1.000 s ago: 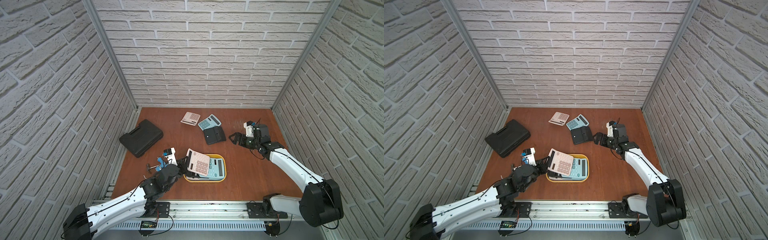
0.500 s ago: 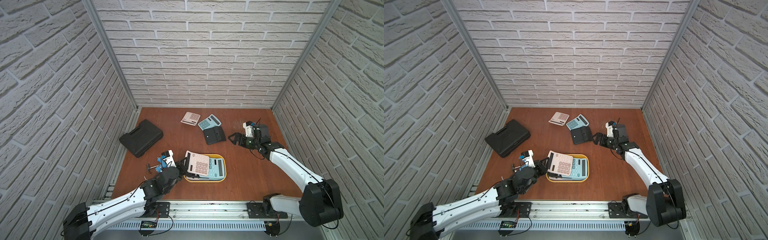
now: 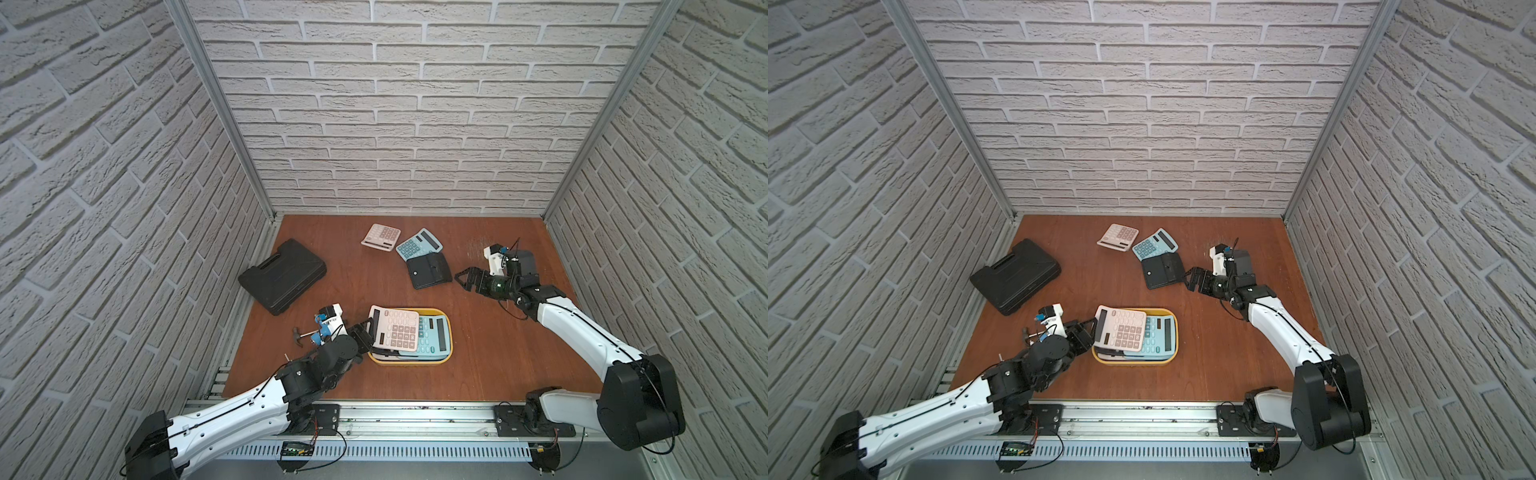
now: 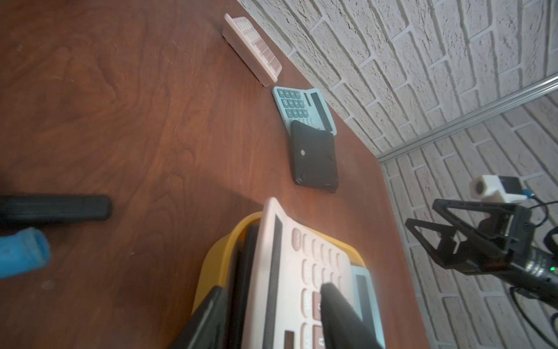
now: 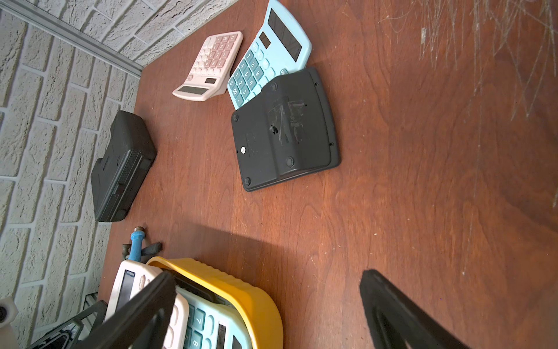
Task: Put the calculator in the storage box
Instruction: Place the calculator in the storage box, then pick up the calculator from the center of the board.
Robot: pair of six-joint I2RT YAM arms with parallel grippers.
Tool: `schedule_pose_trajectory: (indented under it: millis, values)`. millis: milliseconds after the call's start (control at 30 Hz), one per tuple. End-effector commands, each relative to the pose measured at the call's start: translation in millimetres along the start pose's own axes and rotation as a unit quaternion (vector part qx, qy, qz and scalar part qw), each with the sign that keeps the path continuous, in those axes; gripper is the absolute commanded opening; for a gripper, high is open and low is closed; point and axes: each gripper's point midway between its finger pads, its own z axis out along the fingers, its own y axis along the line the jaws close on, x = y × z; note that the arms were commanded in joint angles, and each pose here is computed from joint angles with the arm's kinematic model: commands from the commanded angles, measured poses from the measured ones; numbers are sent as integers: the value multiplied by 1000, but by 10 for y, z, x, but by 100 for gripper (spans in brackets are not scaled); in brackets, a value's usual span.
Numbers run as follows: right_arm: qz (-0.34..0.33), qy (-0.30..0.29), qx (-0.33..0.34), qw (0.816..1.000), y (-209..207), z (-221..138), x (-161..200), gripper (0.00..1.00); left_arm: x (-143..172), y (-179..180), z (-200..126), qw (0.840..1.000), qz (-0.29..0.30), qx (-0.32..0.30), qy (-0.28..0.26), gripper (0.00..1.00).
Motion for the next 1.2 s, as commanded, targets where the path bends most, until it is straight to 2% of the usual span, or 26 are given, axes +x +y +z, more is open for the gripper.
schedule_pose_trajectory:
  millis: [0, 167, 300, 400, 633, 933, 1167]
  values:
    - [-6, -3, -16, 1000, 20, 49, -27, 99, -98, -33, -58, 1000, 26, -11, -6, 66]
    - [-7, 6, -37, 999, 71, 103, -8, 99, -161, -188, 2, 997, 64, -10, 35, 81]
    - [-5, 13, -46, 999, 85, 148, 7, 99, -109, -320, 227, 989, 69, 6, 129, 89]
    - [-3, 21, -49, 999, 75, 181, 35, 99, -97, -415, 373, 981, 77, 17, 176, 92]
    - [-3, 36, -44, 998, 25, 269, 59, 99, -240, -583, 750, 969, 79, 48, 228, 96]
    - [-1, 48, -32, 998, -34, 540, -144, 99, -541, -708, 1543, 958, 62, 60, 274, 98]
    - [7, 57, -33, 998, -84, 867, -423, 98, -440, -681, 2185, 945, 49, 48, 319, 98]
